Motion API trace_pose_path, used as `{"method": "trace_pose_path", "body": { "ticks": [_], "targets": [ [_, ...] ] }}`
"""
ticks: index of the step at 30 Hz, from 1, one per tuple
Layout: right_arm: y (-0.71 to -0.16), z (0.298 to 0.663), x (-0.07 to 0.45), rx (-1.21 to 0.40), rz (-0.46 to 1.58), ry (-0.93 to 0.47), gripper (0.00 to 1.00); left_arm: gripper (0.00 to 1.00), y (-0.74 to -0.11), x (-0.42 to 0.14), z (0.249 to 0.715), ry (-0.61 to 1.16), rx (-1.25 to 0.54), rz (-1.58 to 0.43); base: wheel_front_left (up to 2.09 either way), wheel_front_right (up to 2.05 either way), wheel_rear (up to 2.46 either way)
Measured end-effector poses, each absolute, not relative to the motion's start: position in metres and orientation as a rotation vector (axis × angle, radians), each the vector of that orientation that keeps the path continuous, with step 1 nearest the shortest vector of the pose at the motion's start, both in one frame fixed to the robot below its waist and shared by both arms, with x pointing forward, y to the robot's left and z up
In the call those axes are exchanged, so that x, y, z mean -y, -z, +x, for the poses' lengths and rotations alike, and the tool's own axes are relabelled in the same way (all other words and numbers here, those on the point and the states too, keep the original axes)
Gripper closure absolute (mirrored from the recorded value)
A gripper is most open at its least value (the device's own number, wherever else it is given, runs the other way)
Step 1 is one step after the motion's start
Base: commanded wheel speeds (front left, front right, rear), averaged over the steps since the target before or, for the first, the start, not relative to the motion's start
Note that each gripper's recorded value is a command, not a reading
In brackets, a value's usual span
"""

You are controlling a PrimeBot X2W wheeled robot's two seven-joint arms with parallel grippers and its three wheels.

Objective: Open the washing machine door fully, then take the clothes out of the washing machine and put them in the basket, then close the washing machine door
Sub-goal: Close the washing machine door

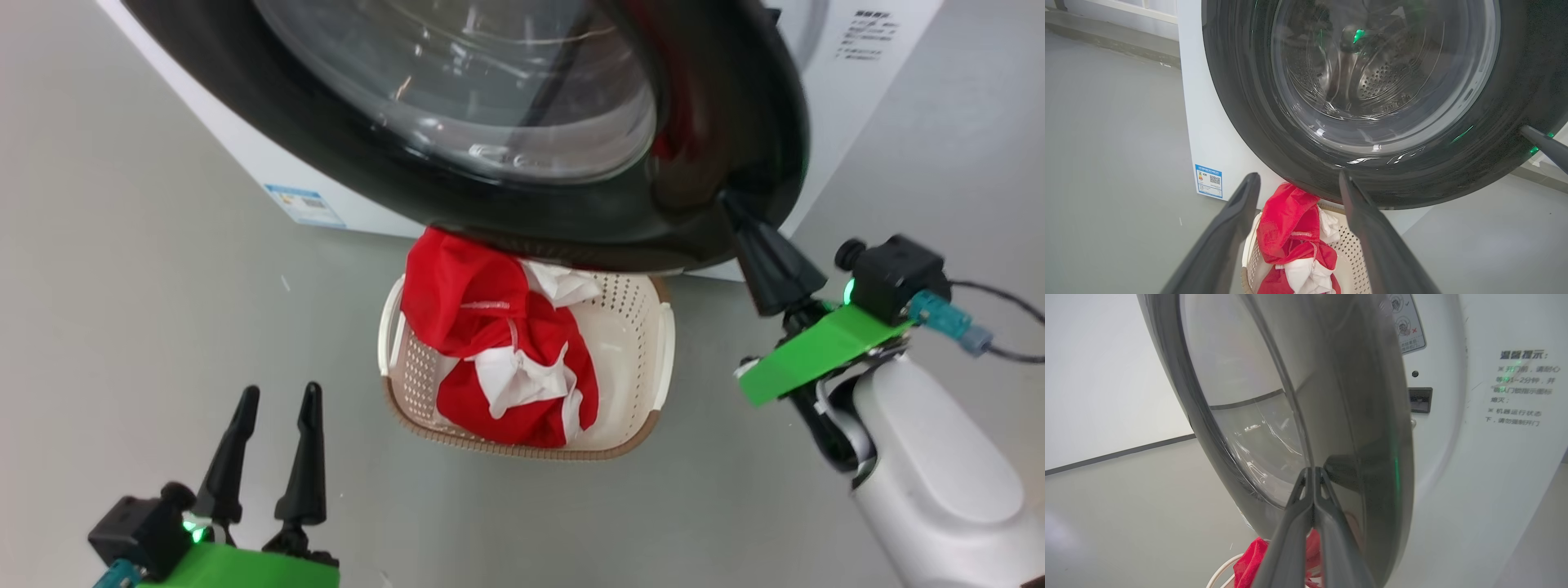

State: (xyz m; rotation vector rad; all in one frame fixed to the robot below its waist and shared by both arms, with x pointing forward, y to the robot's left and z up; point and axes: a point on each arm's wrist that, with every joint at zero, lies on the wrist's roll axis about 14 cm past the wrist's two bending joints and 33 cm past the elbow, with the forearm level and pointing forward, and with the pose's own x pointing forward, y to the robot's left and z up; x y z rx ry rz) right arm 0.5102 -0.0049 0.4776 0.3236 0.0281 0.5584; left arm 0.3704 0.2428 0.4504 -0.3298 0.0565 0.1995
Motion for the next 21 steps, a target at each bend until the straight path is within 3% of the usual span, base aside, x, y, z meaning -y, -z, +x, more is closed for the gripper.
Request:
{"method": "trace_pose_path", "body": {
  "ticks": [21],
  "targets": [
    [-0.477, 0.583, 0.006, 0.045, 0.374, -0.516, 1.00, 0.00, -0.443, -0.248, 0.397, -0.203, -0.064, -0.310, 0.00, 0.00, 0.00]
  ]
}}
